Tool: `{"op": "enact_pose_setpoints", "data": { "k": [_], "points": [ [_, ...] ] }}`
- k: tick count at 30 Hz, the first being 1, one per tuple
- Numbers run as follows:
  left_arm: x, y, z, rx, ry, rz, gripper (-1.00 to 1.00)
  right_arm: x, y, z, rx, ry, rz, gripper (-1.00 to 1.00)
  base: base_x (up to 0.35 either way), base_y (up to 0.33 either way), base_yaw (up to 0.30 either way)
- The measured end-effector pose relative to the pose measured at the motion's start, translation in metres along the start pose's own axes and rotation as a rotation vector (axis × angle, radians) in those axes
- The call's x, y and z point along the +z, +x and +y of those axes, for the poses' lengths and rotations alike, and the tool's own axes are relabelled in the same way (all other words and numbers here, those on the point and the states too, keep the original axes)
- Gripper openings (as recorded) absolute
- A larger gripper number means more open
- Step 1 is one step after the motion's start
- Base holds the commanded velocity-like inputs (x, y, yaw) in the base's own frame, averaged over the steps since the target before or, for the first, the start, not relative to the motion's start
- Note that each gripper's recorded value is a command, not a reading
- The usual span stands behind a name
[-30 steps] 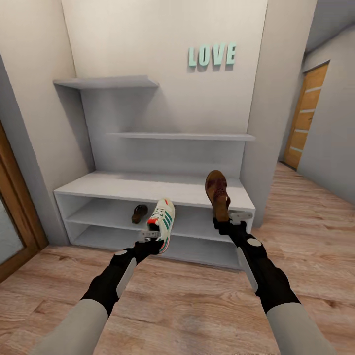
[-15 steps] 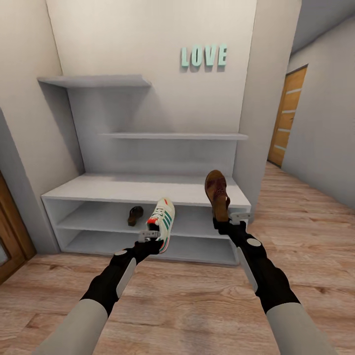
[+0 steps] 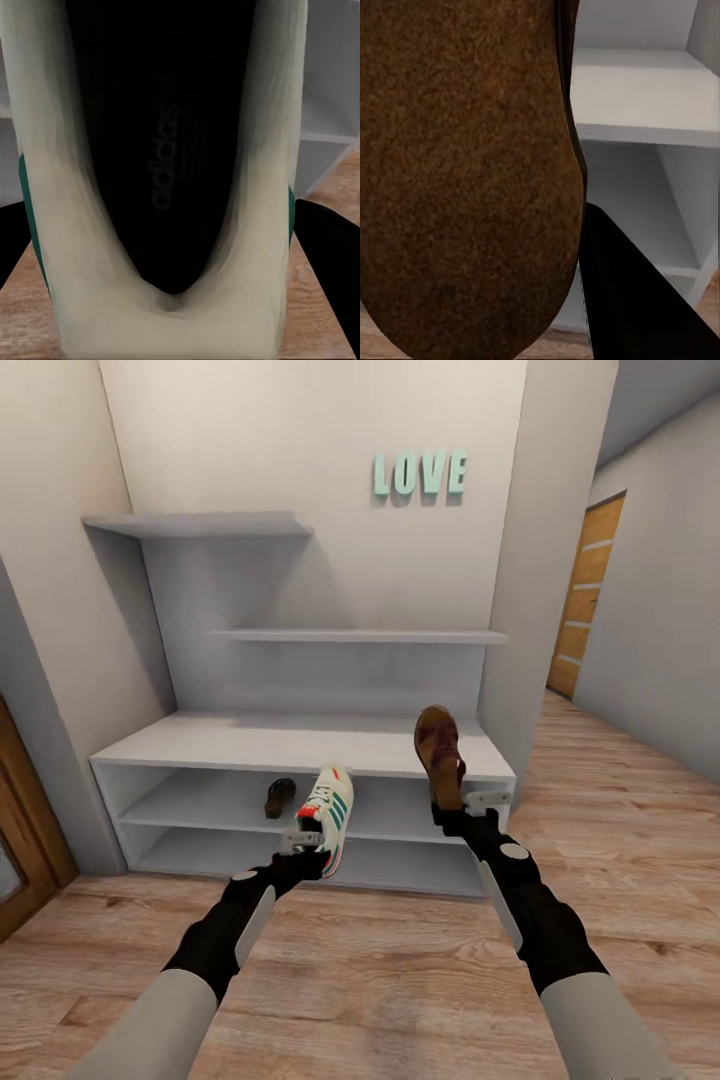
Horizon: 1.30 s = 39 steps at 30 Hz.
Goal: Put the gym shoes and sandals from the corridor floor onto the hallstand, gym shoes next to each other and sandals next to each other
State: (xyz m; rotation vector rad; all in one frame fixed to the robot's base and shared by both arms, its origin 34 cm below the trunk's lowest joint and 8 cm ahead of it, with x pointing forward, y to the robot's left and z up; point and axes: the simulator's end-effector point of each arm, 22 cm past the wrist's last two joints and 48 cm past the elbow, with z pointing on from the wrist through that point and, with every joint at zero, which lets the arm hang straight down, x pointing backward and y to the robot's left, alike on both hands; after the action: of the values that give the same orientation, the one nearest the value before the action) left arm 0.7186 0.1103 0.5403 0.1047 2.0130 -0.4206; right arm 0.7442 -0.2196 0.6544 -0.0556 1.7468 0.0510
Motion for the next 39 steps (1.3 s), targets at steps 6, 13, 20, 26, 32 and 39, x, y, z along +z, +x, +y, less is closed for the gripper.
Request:
{"op": "enact_pose_setpoints", "data": {
  "k": [6, 13, 20, 26, 32, 39],
  "points": [
    [0.001, 0.024, 0.005, -0.010, -0.004, 0.041, -1.00, 0.001, 0.002, 0.030, 0.002, -0.035, -0.010, -1.00, 0.000, 0.000, 0.000],
    [-0.001, 0.055, 0.015, -0.022, -0.019, 0.095, -1.00, 0.001, 0.005, 0.070, 0.001, -0.092, -0.008, -1.00, -0.010, 0.000, 0.000],
    [-0.001, 0.057, 0.017, -0.023, -0.021, 0.098, -1.00, -0.002, 0.005, 0.096, -0.014, -0.135, -0.008, -1.00, -0.201, 0.025, 0.000],
    [0.000, 0.060, 0.018, -0.024, -0.022, 0.104, -1.00, -0.002, 0.010, 0.109, -0.036, -0.160, -0.003, -1.00, -0.046, 0.009, 0.000],
    [0.002, 0.065, 0.019, -0.027, -0.022, 0.114, -1.00, -0.001, 0.016, 0.114, -0.044, -0.169, 0.007, -1.00, -0.002, 0.000, 0.000],
    [0.005, 0.072, 0.021, -0.030, -0.023, 0.124, -1.00, 0.002, 0.023, 0.114, -0.042, -0.169, 0.018, -1.00, 0.000, 0.000, 0.000]
  ]
}}
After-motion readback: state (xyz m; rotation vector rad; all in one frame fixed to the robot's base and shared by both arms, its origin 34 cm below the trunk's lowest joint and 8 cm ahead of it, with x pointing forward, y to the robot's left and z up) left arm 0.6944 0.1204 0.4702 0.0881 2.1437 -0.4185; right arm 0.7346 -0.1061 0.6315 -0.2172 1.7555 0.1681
